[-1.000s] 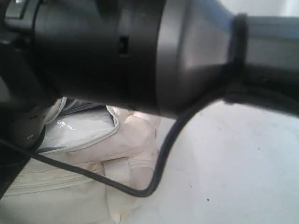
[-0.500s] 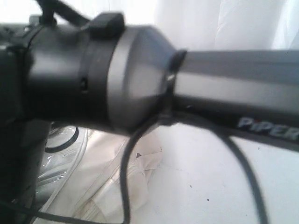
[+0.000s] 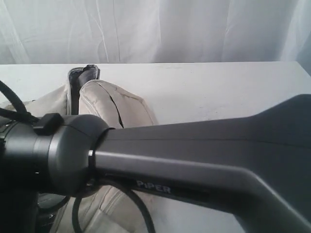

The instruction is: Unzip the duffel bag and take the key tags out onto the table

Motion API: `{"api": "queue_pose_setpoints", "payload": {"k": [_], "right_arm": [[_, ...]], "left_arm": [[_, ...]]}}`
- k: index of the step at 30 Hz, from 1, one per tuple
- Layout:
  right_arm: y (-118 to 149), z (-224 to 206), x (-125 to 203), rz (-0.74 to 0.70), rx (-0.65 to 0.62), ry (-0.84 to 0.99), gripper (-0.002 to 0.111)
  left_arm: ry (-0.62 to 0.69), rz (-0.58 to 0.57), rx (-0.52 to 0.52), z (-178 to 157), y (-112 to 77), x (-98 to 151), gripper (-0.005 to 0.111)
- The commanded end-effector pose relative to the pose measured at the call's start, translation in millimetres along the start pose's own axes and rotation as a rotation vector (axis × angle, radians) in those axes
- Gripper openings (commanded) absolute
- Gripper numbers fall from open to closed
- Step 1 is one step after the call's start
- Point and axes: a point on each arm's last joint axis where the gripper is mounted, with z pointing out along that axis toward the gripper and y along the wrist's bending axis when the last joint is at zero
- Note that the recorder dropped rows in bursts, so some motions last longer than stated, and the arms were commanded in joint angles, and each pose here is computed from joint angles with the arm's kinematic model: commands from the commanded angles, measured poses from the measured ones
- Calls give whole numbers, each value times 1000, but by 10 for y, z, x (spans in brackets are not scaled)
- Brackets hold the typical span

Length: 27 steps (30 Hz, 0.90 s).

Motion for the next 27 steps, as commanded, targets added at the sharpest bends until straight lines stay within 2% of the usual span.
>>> {"api": "queue_pose_setpoints", "payload": {"k": [1, 2, 4, 6, 7, 9, 10, 11, 12, 14, 16, 19, 20, 22, 23, 25, 27], "right_arm": [[334, -359, -63, -42, -65, -107, 46], [348, -426, -57, -46, -59, -122, 52], [347, -598, -32, -58, -20, -147, 56], [237, -947, -7, -96, 171, -212, 56], [90, -1166, -19, -84, 347, -307, 56], [-155, -1260, -43, -51, 498, -388, 55], [-243, -1242, -49, -35, 524, -397, 55], [-435, -1100, -37, 7, 530, -364, 53], [-500, -1005, -30, 18, 518, -334, 52], [-729, -540, 80, 76, 420, -134, 45], [-718, -249, 183, 139, 251, 11, 43], [-553, -191, 126, 108, 51, -31, 42], [-531, -200, 109, 93, 33, -49, 42], [-512, -74, 36, 9, 45, -78, 44], [-572, 39, -18, -28, 85, -113, 49], [-814, 349, -71, 10, 169, -175, 62], [-994, 572, 24, 29, 231, -98, 62]], "left_arm": [[93, -19, 114, 183, -112, 213, 0], [87, -20, 126, 186, -123, 210, 0], [83, -8, 124, 186, -121, 208, 0], [83, 19, 90, 202, -88, 198, 0], [99, 27, 82, 209, -80, 206, 0], [101, 27, 82, 209, -80, 208, 0], [103, 28, 82, 209, -80, 210, 0], [105, 28, 82, 209, -81, 212, 0], [106, 29, 80, 209, -79, 212, 0], [106, 32, 76, 209, -75, 213, 0], [106, 52, 53, 211, -52, 213, 0], [97, 55, 48, 212, -48, 204, 0], [97, 55, 48, 212, -48, 204, 0], [98, 55, 48, 211, -48, 206, 0], [98, 55, 48, 211, -48, 206, 0], [116, 88, 11, 211, -12, 221, 0], [121, 97, -7, 206, 4, 222, 0]]}}
